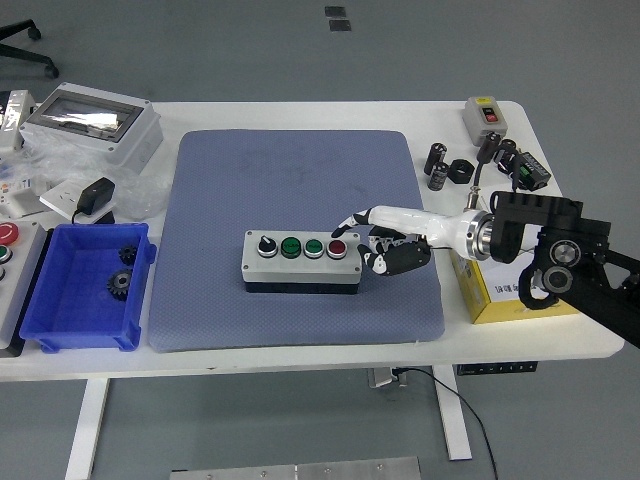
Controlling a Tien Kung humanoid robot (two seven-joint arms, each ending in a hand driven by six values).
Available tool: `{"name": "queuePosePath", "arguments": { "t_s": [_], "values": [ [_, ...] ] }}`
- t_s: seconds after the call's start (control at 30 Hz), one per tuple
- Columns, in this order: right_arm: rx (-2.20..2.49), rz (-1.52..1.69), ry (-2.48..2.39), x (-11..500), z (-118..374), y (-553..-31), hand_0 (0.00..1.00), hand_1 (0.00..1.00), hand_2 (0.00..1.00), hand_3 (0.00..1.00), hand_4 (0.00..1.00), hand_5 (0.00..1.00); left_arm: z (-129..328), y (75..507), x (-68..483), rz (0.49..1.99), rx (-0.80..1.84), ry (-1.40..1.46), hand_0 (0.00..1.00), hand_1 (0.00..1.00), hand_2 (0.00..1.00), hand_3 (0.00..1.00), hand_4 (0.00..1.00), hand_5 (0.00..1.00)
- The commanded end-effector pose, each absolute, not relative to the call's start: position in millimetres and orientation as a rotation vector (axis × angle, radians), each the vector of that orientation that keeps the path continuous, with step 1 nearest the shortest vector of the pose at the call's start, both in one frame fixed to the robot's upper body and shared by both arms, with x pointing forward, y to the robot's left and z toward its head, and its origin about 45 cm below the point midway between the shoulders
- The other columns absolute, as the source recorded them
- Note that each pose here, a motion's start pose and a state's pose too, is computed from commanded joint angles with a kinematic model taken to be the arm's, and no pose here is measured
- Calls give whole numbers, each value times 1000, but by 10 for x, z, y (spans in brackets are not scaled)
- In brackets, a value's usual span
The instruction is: Pick up the button,place it on the desk,press the button,press the button
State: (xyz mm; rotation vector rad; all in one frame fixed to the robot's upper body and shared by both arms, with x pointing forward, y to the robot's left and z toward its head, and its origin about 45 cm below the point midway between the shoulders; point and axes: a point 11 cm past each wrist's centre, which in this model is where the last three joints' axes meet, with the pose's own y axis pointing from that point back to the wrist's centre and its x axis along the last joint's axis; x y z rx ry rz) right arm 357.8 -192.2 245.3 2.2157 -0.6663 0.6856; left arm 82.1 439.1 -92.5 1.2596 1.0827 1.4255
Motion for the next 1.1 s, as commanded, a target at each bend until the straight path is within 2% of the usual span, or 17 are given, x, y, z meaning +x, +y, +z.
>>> {"name": "queuePosePath", "arguments": {
  "t_s": [0.2,0.23,0.4,0.43,0.6,0.63,0.8,0.83,1.0,1.03,1.1],
  "values": [
    [2302,659,-992,3699,2411,-2025,14,133,190,813,150,70,-944,4359,797,1420,1263,1084,576,499,477,564,2,2],
    [2325,635,-1075,3721,2388,-2056,44,210,297,829,346,173,-950,4351,788,1419,1267,1084,576,498,477,563,2,2],
    [2431,464,-1497,3752,2261,-2230,44,210,297,829,346,173,-974,4331,743,1422,1302,1079,576,498,477,563,2,2],
    [2443,424,-1597,3745,2228,-2281,270,472,605,830,483,223,-979,4329,731,1424,1309,1077,576,498,476,564,2,2],
    [2411,260,-1981,3596,1968,-2522,270,472,605,830,483,223,-1005,4318,669,1421,1344,1060,576,498,476,564,2,2],
    [2398,248,-2030,3560,1937,-2560,616,670,694,758,554,289,-1008,4318,661,1419,1350,1056,576,497,477,565,2,2],
    [2330,322,-2212,3422,1950,-2695,616,670,694,758,554,289,-1006,4341,670,1412,1371,1020,576,497,477,565,2,2],
    [2316,368,-2232,3403,1991,-2714,748,714,737,719,602,371,-1002,4352,683,1411,1375,1009,576,494,473,564,2,2],
    [2246,569,-2274,3370,2204,-2804,748,714,737,719,602,371,-1006,4379,691,1408,1377,953,576,494,473,564,2,2],
    [2232,601,-2277,3369,2239,-2820,782,739,765,723,658,485,-1009,4380,686,1405,1379,944,619,503,476,553,126,2],
    [2201,654,-2283,3363,2297,-2865,782,739,765,723,658,485,-1015,4386,669,1395,1387,923,619,503,476,553,126,2]
  ]
}}
